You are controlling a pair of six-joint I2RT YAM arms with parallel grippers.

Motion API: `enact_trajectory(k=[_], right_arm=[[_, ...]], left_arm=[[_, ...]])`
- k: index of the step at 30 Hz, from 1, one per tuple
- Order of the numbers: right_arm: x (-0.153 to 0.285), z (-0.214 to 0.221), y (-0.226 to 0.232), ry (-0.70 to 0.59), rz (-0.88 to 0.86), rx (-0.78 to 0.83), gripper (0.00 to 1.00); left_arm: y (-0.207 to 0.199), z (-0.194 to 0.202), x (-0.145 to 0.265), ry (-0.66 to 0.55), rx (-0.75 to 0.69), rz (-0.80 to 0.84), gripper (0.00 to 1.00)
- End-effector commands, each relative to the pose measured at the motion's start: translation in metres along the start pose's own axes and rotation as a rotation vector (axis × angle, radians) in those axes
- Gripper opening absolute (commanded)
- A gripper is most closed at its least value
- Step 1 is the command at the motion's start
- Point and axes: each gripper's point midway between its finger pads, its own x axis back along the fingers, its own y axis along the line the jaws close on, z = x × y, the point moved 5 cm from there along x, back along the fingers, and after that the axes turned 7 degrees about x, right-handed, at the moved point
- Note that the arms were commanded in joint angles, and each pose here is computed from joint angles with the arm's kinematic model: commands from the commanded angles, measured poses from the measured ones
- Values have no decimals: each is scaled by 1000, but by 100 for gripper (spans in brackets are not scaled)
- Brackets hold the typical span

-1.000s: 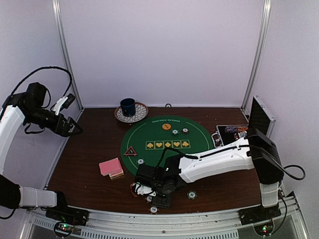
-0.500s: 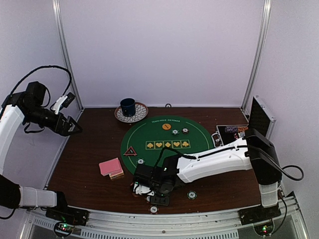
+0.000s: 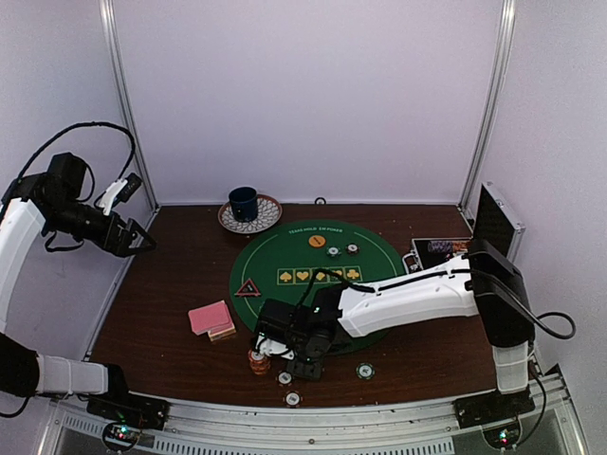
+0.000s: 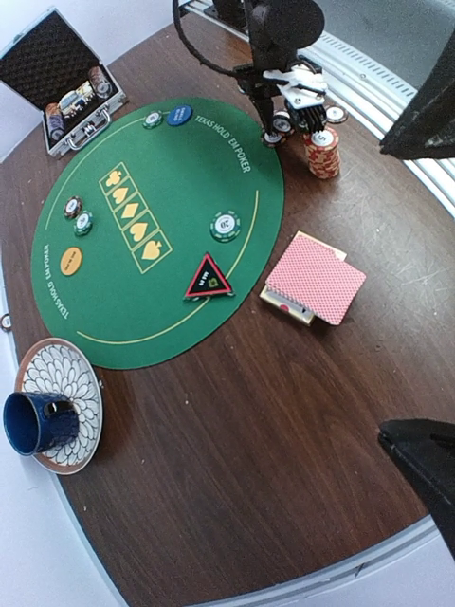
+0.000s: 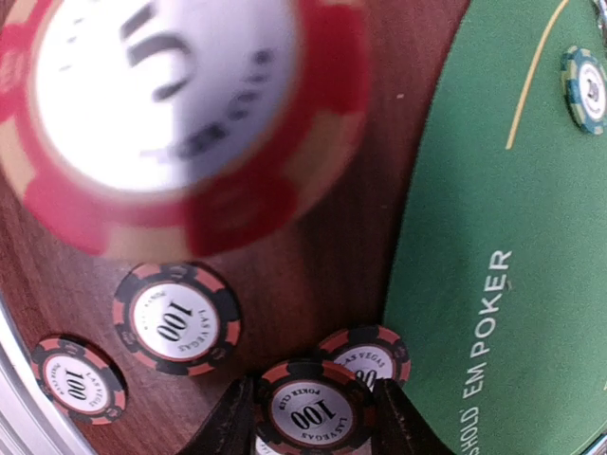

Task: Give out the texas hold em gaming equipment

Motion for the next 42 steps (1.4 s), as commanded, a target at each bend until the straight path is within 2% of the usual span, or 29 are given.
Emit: enact_trajectory(k=[1,8,14,22,27,28,31,34,36,42], right_arm=[[33,-20,-40,-124,85,-109,0],[39,-37,-94,-229,91,-260,0],[22,-52,-130,-262,88,-335,0],[-14,-67,-139,-236,45,-349,0],[-20,-63,-135,-229,28,-360,2],[-21,-61,-133,-226,26,-360,4],[-18,-56,-133,-221,33,-362,20],[-9,-55,-136,-230,59,-367,25],[2,-52,-138,-237,64,-369,32],[30,-27,-119,-263,2,-429,58]], left_arm=[[-1,-7,5,-22,-10,0,98],[-1,-8,5,-23,-10,-1,97],[0,-7,4,-18,-8,-1,98],[1,-7,3,-15,-9,-3,98],[2,-5,2,-6,-14,-6,98],[2,-4,2,-6,-14,-6,98],[2,-4,0,-1,-10,0,98],[2,-4,0,0,-8,6,98],[2,-5,0,-3,-7,6,98],[1,-4,2,-7,-10,5,98]])
